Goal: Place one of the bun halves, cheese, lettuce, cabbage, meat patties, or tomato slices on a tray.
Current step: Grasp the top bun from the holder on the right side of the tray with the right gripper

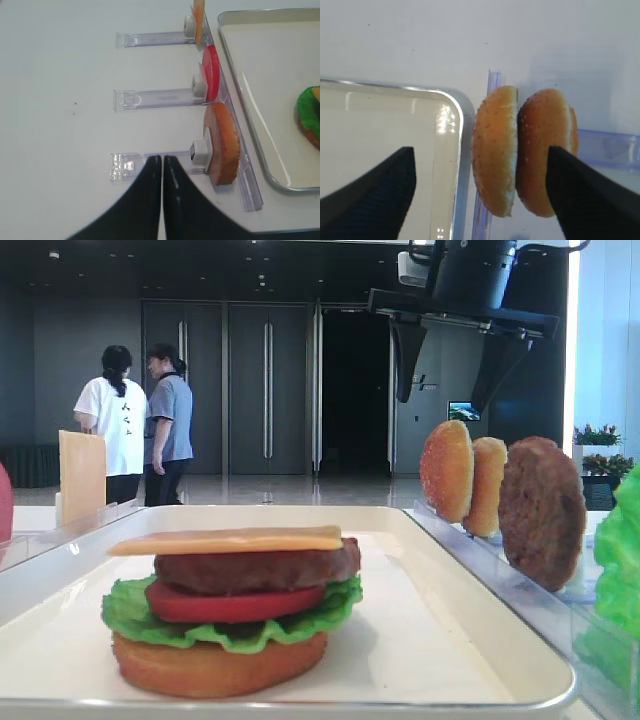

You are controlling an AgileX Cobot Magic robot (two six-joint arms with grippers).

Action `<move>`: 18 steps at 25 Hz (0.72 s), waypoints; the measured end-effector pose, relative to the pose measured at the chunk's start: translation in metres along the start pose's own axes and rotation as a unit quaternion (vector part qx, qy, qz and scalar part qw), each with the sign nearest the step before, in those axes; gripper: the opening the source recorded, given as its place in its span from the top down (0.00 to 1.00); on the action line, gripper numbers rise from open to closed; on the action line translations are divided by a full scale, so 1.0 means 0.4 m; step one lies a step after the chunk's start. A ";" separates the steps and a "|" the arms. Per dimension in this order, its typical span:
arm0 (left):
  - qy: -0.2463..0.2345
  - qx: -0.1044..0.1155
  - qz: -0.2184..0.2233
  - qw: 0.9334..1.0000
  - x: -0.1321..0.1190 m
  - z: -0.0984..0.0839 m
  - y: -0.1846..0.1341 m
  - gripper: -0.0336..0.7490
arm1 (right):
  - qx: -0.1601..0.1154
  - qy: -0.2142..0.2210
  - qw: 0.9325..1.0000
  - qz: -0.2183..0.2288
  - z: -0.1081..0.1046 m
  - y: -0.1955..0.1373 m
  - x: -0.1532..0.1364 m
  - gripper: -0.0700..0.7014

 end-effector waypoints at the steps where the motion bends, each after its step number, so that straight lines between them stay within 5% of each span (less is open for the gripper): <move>1: 0.000 0.000 0.000 1.000 0.000 0.000 0.000 0.96 | 0.000 -0.001 1.000 0.001 0.000 0.000 -0.002 0.21; 18: 0.000 0.000 0.000 1.000 0.000 0.000 0.000 0.96 | -0.005 -0.003 0.999 0.038 -0.004 -0.015 -0.069 0.21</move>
Point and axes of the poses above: a point on each arm's last joint axis where the gripper is mounted, x pointing back along that axis away from the gripper, z along the wrist's bending axis when the last joint is at zero, y = z × x, the point moved 3 cm from there along -x, pointing out along that axis toward the gripper, and after that the axes turned 1 degree about x, right-handed, at the moved point
